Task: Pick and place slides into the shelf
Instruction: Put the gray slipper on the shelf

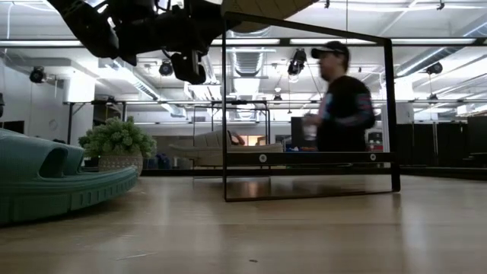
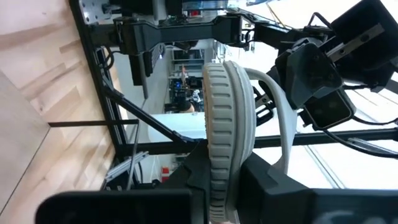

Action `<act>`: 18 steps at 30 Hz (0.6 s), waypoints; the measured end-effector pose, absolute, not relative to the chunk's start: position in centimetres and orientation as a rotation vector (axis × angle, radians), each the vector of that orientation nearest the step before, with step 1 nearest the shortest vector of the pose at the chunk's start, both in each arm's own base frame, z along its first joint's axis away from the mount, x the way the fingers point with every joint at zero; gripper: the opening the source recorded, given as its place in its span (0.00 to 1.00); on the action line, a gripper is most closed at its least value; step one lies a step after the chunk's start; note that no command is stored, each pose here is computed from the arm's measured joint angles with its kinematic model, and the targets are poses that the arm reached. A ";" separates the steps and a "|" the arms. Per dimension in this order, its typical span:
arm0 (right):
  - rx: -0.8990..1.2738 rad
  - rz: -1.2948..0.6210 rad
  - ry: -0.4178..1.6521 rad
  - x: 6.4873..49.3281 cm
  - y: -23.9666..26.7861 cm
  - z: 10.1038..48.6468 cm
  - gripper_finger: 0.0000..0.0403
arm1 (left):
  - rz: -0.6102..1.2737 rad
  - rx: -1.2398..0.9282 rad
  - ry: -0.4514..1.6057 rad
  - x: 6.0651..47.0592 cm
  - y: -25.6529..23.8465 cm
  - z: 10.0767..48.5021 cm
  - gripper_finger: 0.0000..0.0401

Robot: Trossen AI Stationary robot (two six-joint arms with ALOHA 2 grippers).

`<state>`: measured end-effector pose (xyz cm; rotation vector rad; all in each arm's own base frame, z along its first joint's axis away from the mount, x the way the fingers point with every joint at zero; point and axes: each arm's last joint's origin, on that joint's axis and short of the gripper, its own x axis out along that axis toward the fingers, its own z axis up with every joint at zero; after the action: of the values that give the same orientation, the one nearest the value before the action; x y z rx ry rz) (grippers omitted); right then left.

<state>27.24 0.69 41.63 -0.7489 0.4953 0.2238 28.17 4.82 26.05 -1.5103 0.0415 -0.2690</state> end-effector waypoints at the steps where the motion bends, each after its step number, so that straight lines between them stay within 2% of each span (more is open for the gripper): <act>1: -0.747 0.223 0.494 27.3 0.7 41.6 0.02 | -0.270 -1.509 0.041 28.2 4.8 26.1 0.05; 13: -0.743 0.174 0.515 27.2 0.6 41.7 0.02 | -0.261 -1.501 0.030 28.1 4.9 26.0 0.05; 18: -0.713 0.161 0.519 27.1 0.5 41.7 0.07 | -0.255 -1.489 0.022 28.1 5.2 26.0 0.05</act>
<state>27.10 0.54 41.69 -0.7132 0.5185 0.1609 28.09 5.18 26.05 -1.4891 0.0221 -0.2547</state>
